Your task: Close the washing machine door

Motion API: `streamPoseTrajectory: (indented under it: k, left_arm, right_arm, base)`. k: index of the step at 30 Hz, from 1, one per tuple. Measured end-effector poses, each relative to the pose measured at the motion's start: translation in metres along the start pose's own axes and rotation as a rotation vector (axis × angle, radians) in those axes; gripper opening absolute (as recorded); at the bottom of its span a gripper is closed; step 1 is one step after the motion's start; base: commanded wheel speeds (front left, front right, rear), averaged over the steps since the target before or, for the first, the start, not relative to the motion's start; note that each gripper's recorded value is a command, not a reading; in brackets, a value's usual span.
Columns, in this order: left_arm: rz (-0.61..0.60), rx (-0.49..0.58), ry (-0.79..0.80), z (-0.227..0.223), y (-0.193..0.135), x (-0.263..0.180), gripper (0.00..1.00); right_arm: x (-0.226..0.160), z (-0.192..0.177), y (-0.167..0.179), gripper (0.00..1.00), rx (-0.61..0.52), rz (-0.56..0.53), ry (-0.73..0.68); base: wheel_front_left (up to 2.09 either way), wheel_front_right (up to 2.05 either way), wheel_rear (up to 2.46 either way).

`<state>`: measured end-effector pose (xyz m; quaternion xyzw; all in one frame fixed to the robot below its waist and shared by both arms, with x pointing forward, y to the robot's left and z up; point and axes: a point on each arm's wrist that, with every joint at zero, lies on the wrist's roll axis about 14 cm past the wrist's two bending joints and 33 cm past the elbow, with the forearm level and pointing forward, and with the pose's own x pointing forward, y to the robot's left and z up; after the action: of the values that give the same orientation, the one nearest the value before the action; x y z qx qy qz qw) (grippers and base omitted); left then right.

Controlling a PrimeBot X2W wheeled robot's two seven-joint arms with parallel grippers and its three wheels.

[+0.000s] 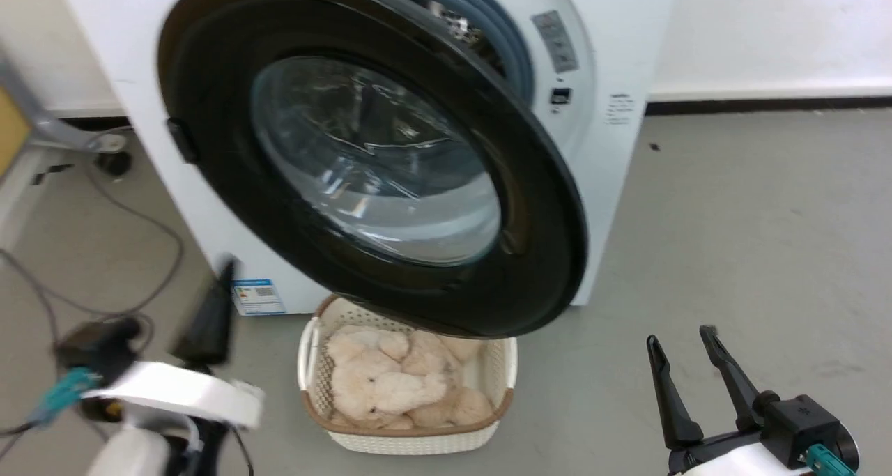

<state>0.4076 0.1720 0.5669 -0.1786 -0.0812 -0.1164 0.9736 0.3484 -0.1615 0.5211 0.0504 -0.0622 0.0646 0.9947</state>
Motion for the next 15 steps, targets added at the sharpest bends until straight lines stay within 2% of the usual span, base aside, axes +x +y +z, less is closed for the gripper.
streamPoseTrajectory:
  k: [2, 5, 8, 13, 14, 15]
  left_arm:
    - [0.042, 0.035, -0.106, 0.028, 0.005, -0.007, 0.00]
    - [0.105, 0.100, -0.166, 0.039, 0.011, -0.028, 0.00]
    - [0.159, 0.149, -0.150, 0.029, 0.015, -0.047, 0.00]
    - [0.128, 0.228, -0.060, -0.001, 0.001, -0.062, 0.00]
    - [0.114, 0.245, -0.037, -0.008, -0.002, -0.064, 0.26]
    - [0.104, 0.264, -0.012, -0.015, -0.004, -0.066, 1.00]
  right_arm:
    - [0.003, 0.002, 0.007, 1.00, 0.002, 0.022, -0.007]
    - [0.006, 0.003, 0.014, 1.00, 0.004, 0.044, -0.013]
    - [0.006, 0.002, 0.018, 1.00, 0.007, 0.057, -0.009]
    - [0.008, 0.000, 0.020, 1.00, 0.009, 0.065, -0.002]
    - [0.008, -0.001, 0.021, 1.00, 0.010, 0.067, 0.000]
    - [0.008, -0.001, 0.022, 1.00, 0.010, 0.070, 0.001]
  base:
    - [0.00, 0.00, 0.00]
    - [0.00, 0.00, 0.00]
    - [0.00, 0.00, 0.00]
    - [0.00, 0.00, 0.00]
    - [0.00, 0.00, 0.00]
    - [0.00, 0.00, 0.00]
